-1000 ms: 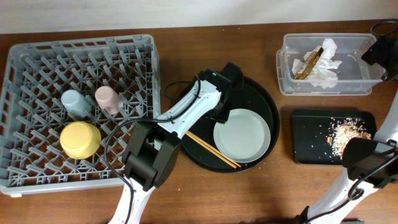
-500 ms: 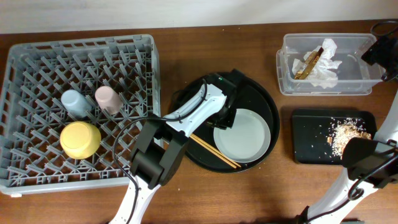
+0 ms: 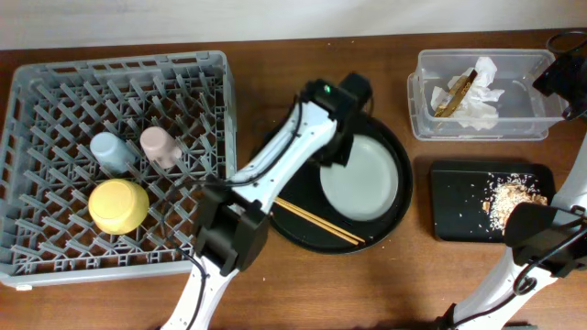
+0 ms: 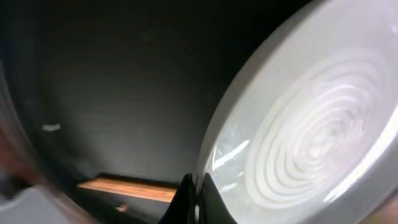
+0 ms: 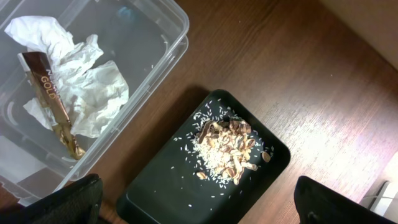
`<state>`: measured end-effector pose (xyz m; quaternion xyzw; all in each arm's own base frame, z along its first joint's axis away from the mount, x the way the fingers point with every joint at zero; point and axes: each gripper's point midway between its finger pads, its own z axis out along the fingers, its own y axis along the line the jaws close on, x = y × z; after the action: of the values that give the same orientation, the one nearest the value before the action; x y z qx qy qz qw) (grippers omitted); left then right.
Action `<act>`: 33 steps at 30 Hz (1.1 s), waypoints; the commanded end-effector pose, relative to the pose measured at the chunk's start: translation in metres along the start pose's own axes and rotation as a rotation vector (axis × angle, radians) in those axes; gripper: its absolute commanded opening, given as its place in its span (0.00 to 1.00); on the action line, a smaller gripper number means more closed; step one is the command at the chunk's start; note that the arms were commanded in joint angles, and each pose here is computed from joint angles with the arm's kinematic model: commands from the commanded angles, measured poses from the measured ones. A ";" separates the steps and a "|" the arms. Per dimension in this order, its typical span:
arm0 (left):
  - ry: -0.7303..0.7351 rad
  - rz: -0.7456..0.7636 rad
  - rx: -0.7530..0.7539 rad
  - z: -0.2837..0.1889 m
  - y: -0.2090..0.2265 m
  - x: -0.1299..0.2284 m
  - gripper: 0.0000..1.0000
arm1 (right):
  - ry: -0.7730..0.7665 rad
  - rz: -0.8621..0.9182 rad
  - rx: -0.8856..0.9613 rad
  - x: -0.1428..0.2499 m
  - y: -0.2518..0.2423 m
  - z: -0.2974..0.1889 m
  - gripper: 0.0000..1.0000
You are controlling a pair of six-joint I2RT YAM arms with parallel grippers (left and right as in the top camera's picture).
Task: Sort waste into correct bins and load items into the dishwasher rack
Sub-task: 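Grasp the pale green plate rim with the left gripper and lift, then carry the plate into the rack and stand it upright at the back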
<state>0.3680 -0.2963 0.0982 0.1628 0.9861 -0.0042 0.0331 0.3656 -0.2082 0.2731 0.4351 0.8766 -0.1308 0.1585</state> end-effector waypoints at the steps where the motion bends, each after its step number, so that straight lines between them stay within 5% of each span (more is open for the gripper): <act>1: -0.185 -0.064 -0.111 -0.064 0.040 -0.033 0.01 | 0.000 0.006 0.014 0.000 -0.002 0.001 0.99; 8: -0.515 -0.292 -0.543 -0.193 0.187 -0.049 0.01 | 0.000 0.006 0.014 0.000 -0.002 0.001 0.99; 12: -0.542 -0.423 -0.781 -0.223 0.258 -0.036 0.00 | 0.000 0.006 0.014 0.000 -0.002 0.001 0.99; 21: -0.556 -0.660 -0.827 -0.229 0.358 -0.023 0.00 | 0.000 0.007 0.014 0.000 -0.002 0.001 0.99; 33: -0.457 -0.665 -0.826 -0.180 0.385 -0.031 0.00 | 0.000 0.006 0.014 0.000 -0.002 0.001 0.99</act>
<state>0.5120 0.0603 0.2875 -0.1987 0.8671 0.3288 0.3171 0.3656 -0.2082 0.2731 0.4353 0.8765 -0.1307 0.1585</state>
